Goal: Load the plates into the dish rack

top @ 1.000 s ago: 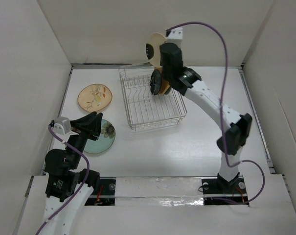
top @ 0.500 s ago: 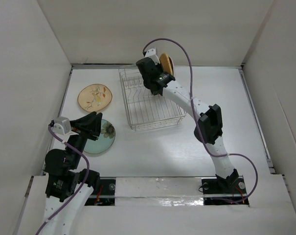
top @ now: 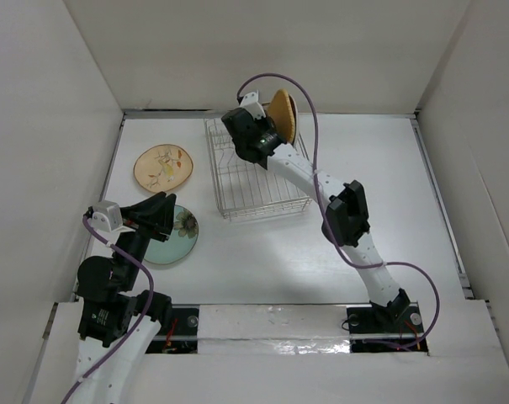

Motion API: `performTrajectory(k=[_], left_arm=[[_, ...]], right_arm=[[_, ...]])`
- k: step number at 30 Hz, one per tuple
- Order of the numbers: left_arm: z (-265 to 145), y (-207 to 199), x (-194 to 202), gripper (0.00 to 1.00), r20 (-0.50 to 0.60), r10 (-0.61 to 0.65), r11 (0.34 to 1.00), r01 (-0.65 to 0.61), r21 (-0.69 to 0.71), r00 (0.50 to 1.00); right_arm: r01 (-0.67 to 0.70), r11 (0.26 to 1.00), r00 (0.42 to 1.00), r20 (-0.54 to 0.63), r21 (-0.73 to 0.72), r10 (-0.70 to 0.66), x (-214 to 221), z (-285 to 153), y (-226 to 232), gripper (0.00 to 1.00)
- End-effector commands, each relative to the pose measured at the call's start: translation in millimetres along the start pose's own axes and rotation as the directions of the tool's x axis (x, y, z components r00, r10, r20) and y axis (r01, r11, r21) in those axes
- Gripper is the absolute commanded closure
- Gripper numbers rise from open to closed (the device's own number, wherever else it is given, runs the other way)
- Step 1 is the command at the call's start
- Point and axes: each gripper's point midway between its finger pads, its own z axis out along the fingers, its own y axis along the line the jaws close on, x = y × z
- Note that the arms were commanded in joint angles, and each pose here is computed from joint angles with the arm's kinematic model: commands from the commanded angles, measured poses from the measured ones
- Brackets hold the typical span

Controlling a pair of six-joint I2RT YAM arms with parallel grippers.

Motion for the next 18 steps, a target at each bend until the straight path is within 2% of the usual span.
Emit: performTrajectory(k=[1,2,5,9,15,18], left_arm=[[2,-3,-8,0.71,0.026,0.013,1.000,-0.013,0.013,1.000],[2,-3,-8,0.71,0.026,0.013,1.000,-0.013,0.013,1.000],[3,-2,-7,0.71,0.023,0.013,1.000,-0.013,0.010,1.000],[5,-1,-5,0.71,0.012,0.013,1.000,-0.013,0.003,1.000],[5,-1,-5,0.72,0.011,0.011,1.000,-0.011,-0.001,1.000],[5,-2,-4,0.72,0.008,0.008,1.000,-0.008,0.002,1.000]], right_arm=[[-0.022,1.000,0.999,-0.035,0.001,0.022,18,7,11,1.00],[-0.027,1.000,0.999,-0.038,0.000,0.027,20,2,13,1.00],[-0.175,0.983,0.984,-0.021,0.058,0.177,18,-2,-12,1.00],[-0.324,0.944,0.946,0.031,0.056,0.323,4,-23,-36,1.00],[-0.384,0.916,0.923,0.048,0.117,0.381,4,-25,-36,1.00],[-0.412,0.906,0.911,0.065,0.101,0.407,4,-23,-24,1.00]])
